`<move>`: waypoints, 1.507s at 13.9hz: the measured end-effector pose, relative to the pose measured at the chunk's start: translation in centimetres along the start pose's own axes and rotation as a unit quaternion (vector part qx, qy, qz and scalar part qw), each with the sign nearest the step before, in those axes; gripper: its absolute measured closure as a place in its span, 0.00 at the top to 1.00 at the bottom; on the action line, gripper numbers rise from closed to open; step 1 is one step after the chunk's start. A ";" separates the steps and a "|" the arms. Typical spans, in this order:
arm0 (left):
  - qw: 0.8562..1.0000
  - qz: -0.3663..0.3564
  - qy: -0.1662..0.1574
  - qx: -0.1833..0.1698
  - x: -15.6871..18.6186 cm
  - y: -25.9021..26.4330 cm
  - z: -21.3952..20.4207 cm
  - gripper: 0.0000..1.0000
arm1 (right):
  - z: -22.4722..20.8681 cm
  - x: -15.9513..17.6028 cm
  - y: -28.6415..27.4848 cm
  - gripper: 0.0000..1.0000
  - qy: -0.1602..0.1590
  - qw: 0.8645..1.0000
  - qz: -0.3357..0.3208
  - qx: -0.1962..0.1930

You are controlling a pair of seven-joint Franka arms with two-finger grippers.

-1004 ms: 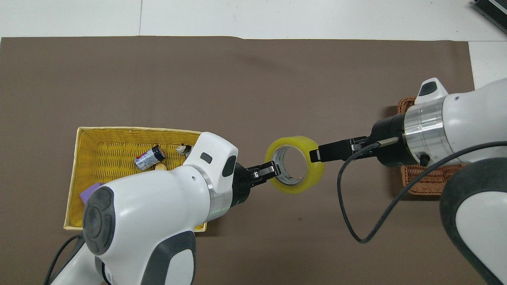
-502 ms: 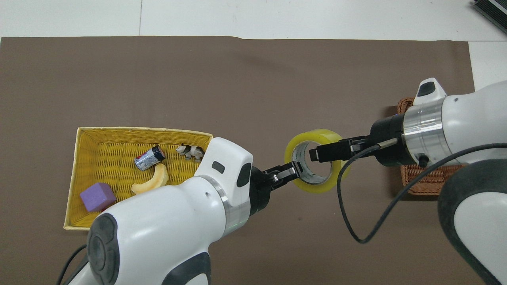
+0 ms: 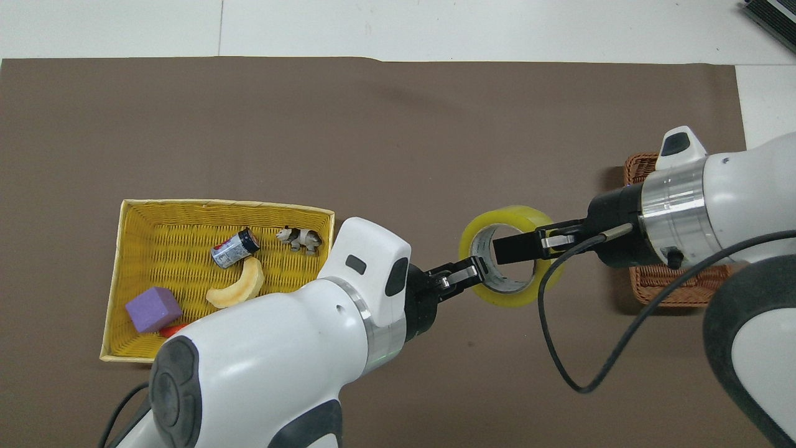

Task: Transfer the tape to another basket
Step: 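Grasp the tape rim with the right gripper from the left gripper, then carry the tape into the wicker basket while the left gripper withdraws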

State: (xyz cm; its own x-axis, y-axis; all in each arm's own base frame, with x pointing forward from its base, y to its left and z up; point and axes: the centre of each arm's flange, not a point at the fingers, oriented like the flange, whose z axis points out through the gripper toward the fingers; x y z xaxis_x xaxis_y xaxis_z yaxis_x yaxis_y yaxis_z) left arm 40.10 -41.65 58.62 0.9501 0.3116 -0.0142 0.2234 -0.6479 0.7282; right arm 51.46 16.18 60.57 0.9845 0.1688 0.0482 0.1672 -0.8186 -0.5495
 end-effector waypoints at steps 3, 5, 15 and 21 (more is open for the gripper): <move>1.000 -0.002 0.020 -0.021 1.2 1.1 -2.1 0.49 | 0.1 0.1 1.7 0.00 -0.004 1.000 0.014 -0.001; 0.999 -0.012 0.028 -0.033 1.5 1.8 -3.4 0.73 | 0.2 0.0 2.3 0.00 -0.006 1.000 0.015 -0.001; 0.987 -0.043 0.045 0.145 12.7 -5.8 -11.0 1.00 | -4.5 0.0 9.7 0.00 0.028 0.997 0.073 0.007; 0.953 0.123 -0.015 0.276 17.7 -13.3 -15.3 1.00 | -9.6 -1.9 23.4 0.00 0.073 0.988 0.136 0.008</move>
State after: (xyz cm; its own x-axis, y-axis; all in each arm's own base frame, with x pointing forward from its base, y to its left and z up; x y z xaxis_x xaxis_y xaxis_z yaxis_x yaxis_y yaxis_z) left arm 50.64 -16.88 59.15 0.9925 0.0884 0.0848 0.0657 -0.9684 0.2405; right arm 54.05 -8.57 55.63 0.9901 -0.1394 0.0161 -0.1052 -0.8133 -0.5723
